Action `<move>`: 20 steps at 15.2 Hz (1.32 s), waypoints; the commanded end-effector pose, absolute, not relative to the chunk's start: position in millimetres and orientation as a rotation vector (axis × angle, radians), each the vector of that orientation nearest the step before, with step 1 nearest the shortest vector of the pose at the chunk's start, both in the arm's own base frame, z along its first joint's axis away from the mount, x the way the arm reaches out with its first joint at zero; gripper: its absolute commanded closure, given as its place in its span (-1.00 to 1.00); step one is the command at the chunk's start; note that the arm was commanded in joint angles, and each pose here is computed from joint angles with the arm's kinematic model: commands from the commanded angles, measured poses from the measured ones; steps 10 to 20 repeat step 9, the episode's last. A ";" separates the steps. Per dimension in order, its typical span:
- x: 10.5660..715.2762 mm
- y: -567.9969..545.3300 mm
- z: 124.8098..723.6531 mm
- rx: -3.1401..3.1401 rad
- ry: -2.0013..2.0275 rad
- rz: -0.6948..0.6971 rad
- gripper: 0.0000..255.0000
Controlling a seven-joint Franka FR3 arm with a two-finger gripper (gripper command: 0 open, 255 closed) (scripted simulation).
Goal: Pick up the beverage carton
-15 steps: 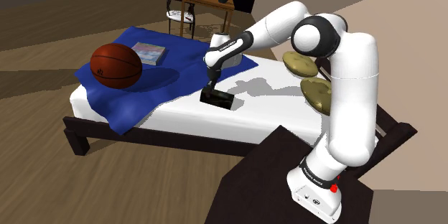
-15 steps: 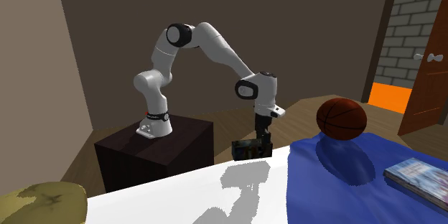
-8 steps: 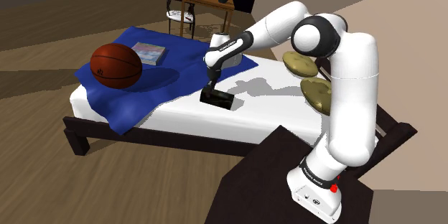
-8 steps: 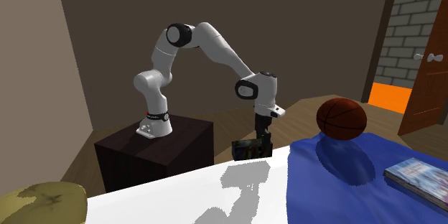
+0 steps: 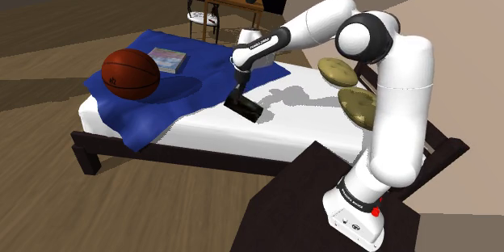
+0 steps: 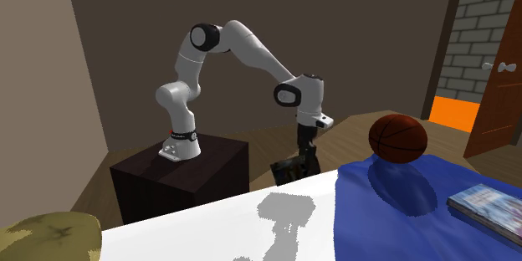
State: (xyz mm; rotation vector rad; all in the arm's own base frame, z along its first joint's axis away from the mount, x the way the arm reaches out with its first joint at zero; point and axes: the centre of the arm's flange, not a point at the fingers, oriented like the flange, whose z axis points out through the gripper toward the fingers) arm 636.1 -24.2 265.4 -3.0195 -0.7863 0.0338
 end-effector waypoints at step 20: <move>636.1 -23.0 309.1 -3.020 -0.786 0.032 1.00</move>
